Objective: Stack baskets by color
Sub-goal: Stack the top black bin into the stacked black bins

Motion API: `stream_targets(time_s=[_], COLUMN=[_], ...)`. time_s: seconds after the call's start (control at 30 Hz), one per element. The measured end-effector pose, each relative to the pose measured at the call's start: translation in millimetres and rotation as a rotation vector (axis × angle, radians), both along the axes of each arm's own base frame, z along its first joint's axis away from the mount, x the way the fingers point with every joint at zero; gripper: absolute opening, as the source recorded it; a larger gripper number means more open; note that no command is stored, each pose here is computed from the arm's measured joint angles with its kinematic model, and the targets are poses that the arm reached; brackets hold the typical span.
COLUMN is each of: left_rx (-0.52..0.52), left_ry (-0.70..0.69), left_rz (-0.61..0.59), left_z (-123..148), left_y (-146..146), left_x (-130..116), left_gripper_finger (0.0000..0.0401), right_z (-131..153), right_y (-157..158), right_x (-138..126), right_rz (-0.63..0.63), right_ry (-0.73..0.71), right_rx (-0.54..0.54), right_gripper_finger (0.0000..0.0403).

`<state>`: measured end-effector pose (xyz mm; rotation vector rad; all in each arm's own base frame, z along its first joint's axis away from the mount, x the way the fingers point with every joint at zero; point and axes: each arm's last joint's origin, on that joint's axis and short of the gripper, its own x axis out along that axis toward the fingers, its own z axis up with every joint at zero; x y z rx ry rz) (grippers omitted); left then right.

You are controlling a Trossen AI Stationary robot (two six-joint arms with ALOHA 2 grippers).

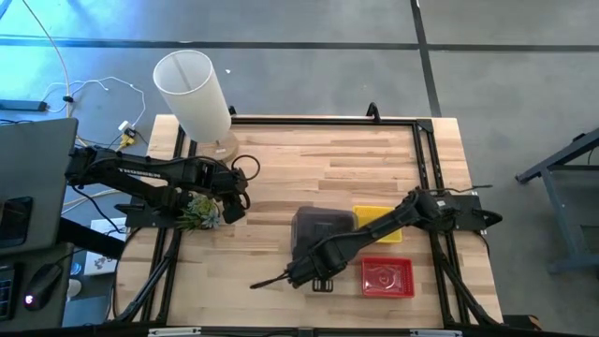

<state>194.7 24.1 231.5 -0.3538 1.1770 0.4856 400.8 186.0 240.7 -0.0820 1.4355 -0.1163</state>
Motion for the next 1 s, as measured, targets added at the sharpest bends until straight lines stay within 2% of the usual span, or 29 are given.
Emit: stream_targets(time_s=[0.23, 0.43, 0.67, 1.0], left_rx=[0.000, 0.000, 0.000, 0.003], left_ry=[0.000, 0.000, 0.000, 0.002], left_rz=[0.000, 0.000, 0.000, -0.009], left_z=[0.0, 0.0, 0.0, 0.0], left_y=[0.0, 0.0, 0.0, 0.0], left_x=[0.0, 0.0, 0.0, 0.0], left_gripper_finger=[0.0126, 0.0126, 0.0126, 0.0126], right_z=[-1.2, -0.1, 11.6, 13.4], right_y=[-6.3, -13.0, -13.2, -15.6], right_x=[1.4, -3.0, -1.7, -7.1], right_rz=[-0.018, -0.034, -0.029, -0.036], right_ry=[0.032, 0.103, 0.071, 0.133], right_rx=[0.024, 0.001, -0.010, -0.013], right_gripper_finger=[0.0000, 0.0000, 0.0000, 0.0000])
